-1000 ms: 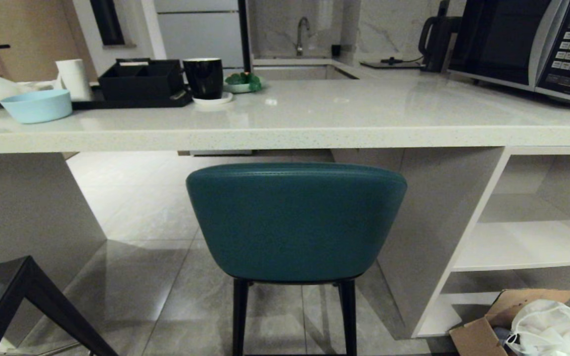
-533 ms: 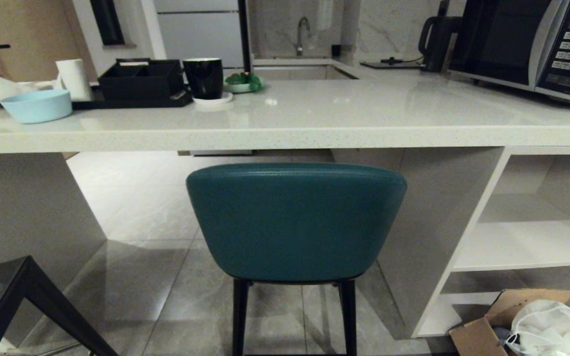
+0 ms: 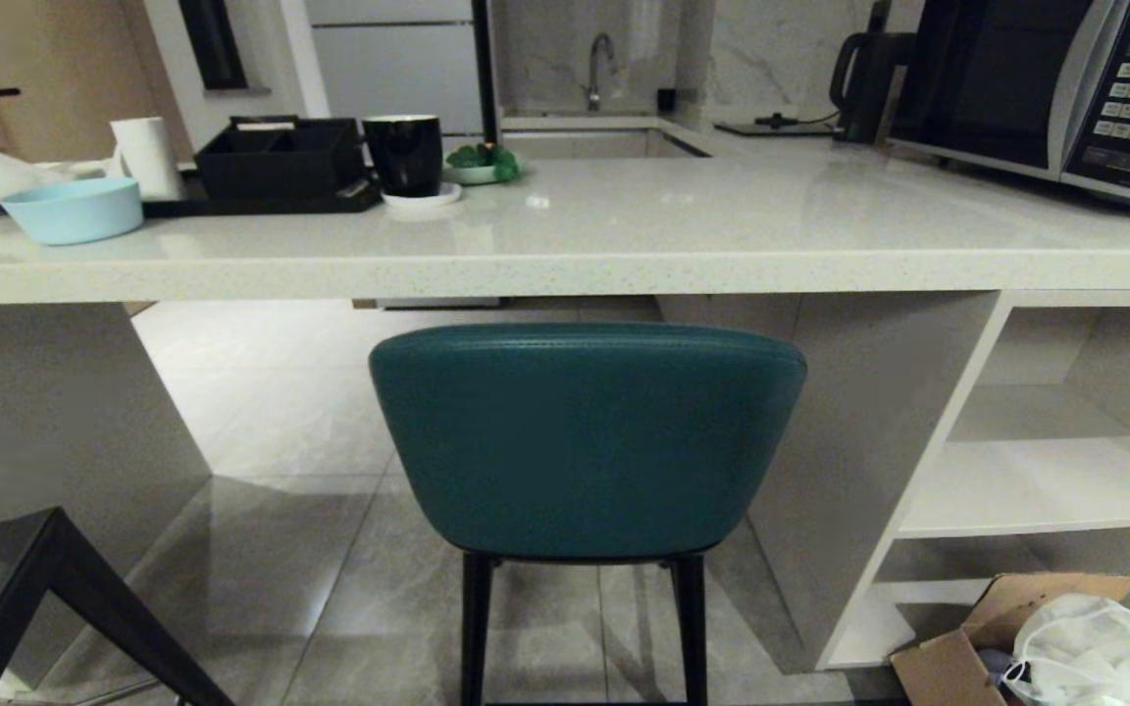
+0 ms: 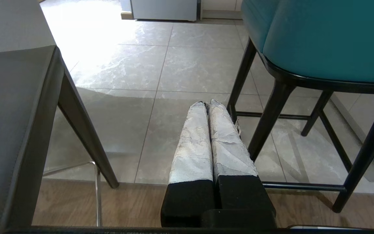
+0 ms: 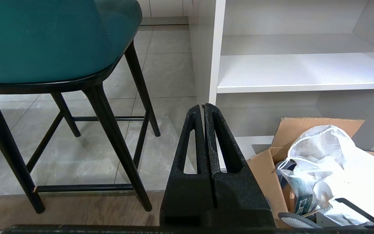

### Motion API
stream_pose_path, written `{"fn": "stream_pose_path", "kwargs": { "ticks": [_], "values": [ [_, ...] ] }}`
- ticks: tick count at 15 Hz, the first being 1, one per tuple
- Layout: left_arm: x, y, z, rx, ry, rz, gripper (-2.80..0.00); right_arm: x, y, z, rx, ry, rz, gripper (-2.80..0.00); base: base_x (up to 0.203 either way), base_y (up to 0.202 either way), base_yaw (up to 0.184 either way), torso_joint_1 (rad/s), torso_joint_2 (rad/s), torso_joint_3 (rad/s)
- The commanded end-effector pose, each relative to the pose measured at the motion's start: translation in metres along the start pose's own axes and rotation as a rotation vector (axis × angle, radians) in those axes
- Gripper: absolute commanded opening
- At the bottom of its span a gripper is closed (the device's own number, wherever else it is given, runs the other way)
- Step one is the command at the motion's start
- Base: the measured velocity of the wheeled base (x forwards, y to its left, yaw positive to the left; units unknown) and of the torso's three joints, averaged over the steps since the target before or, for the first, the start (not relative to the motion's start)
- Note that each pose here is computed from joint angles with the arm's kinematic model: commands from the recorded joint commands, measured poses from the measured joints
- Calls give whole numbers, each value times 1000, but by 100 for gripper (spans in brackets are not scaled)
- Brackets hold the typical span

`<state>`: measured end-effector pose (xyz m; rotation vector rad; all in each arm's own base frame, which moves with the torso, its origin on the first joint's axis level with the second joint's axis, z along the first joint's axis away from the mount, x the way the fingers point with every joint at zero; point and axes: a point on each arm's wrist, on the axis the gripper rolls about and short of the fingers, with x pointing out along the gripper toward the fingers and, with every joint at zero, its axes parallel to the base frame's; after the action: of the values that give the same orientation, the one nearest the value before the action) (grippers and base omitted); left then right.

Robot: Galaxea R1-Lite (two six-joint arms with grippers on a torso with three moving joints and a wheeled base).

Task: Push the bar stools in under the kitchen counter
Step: Pull the blue chair out from under the dining table

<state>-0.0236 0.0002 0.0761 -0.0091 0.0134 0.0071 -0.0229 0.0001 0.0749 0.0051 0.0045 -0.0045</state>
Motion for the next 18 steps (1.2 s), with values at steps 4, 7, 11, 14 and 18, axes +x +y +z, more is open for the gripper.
{"fn": "stream_pose_path", "kwargs": {
  "ticks": [4, 7, 11, 14, 18],
  "values": [
    [0, 0, 0, 0, 0, 2, -280, 0, 0, 0, -1, 0, 3, -280, 0, 0, 0, 0, 0, 0],
    [0, 0, 0, -2, 1, 2, -280, 0, 0, 0, 1, 2, 1, -280, 0, 0, 0, 0, 0, 0],
    [0, 0, 0, -3, 2, 2, -280, 0, 0, 0, 1, 2, 1, -280, 0, 0, 0, 0, 0, 0],
    [0, 0, 0, -3, 0, 2, -280, 0, 0, 0, 6, 2, 1, -280, 0, 0, 0, 0, 0, 0],
    [0, 0, 0, -3, 0, 1, -280, 0, 0, 0, 6, 2, 1, -280, 0, 0, 0, 0, 0, 0]
  ]
}}
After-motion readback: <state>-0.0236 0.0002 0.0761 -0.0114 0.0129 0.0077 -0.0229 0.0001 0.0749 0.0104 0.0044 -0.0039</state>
